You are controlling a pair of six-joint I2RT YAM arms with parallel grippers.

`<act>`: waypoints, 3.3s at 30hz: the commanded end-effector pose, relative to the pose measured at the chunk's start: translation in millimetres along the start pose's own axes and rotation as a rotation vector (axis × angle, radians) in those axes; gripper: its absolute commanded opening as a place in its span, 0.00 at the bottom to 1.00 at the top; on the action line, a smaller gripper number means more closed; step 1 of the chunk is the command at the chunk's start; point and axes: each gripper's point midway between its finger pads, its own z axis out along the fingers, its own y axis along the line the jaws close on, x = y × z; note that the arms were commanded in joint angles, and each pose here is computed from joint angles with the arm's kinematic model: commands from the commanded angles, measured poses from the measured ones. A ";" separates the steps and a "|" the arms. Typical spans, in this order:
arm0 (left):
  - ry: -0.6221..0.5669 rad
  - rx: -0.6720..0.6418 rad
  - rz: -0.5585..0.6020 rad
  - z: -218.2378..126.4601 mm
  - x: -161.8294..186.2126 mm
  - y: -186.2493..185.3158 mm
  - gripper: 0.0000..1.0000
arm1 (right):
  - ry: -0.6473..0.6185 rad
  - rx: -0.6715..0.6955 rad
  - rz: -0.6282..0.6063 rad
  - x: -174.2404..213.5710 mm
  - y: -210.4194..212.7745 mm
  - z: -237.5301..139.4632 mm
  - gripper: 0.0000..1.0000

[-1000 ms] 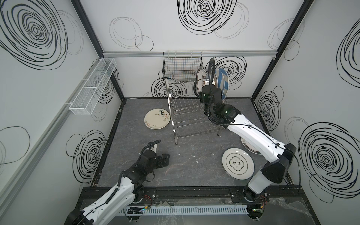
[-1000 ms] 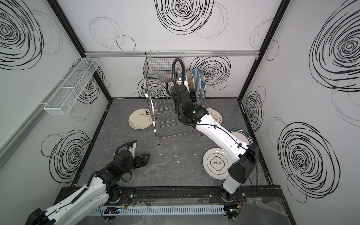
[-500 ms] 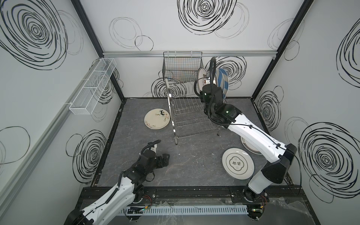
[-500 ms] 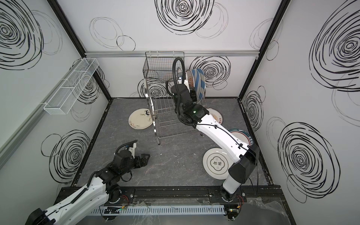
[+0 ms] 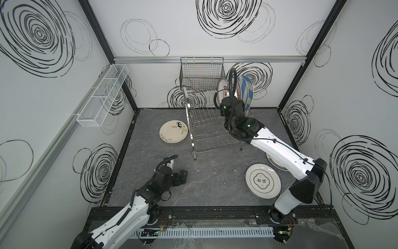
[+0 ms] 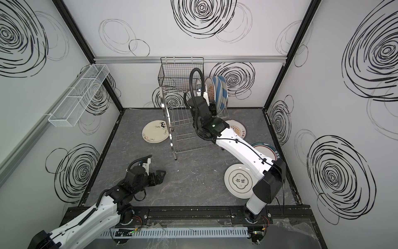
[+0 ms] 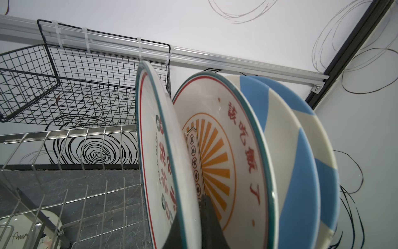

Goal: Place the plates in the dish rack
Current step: 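Release the 'Enjoy The Moment' plate and lift the right gripper clear, then draw the right gripper back while the left gripper reaches toward the flower plate, then push the cream flower plate toward the robot with the left gripper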

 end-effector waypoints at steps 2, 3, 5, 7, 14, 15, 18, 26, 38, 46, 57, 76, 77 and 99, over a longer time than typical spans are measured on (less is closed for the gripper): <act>-0.015 0.018 0.015 0.7 -2.2 -3.2 0.96 | -0.049 0.009 0.083 -22.0 -17.7 -11.7 0.09; -0.015 0.019 0.016 0.6 -2.1 -3.6 0.96 | -0.051 0.010 0.085 -22.8 -18.4 -11.8 0.10; -0.016 0.018 0.015 0.6 -2.4 -3.3 0.96 | -0.055 0.005 0.082 -24.8 -18.4 -12.9 0.15; -0.016 0.017 0.015 0.6 -2.4 -3.1 0.96 | -0.060 0.004 0.080 -27.8 -19.5 -13.9 0.16; -0.015 0.014 0.014 0.6 -2.3 -2.7 0.96 | -0.077 -0.019 0.078 -39.5 -19.6 -21.6 0.41; -0.015 0.015 0.015 0.6 -2.4 -2.9 0.96 | -0.081 -0.018 0.077 -41.6 -19.9 -22.6 0.42; -0.017 0.012 0.014 0.5 -2.7 -2.4 0.96 | -0.093 -0.038 0.071 -49.7 -17.8 -27.9 0.47; -0.031 -0.002 0.003 -0.5 -5.8 0.4 0.96 | -0.110 -0.281 0.082 -73.1 -0.3 -56.0 0.63; -0.080 -0.032 -0.032 -6.6 -20.3 2.2 0.96 | -0.105 -0.824 0.135 -36.0 5.4 -153.1 0.71; -0.216 -0.047 -0.012 -29.0 -81.9 -25.4 0.96 | 0.032 -1.060 0.149 63.8 12.2 -198.8 0.74; -0.260 -0.095 0.021 -8.7 -166.5 -40.1 0.96 | 0.319 -0.842 0.201 183.7 -9.7 -180.2 0.76; -0.222 -0.135 0.002 82.1 -235.9 5.8 0.96 | 0.528 -0.803 0.271 283.1 -16.4 -185.0 0.77; -0.220 -0.142 -0.005 86.0 -237.1 10.5 0.96 | 0.529 -0.806 0.271 284.4 -16.0 -185.2 0.78; 0.032 -0.290 0.014 173.4 -224.4 68.5 0.96 | 0.539 -0.945 0.275 281.9 -0.9 -199.2 0.81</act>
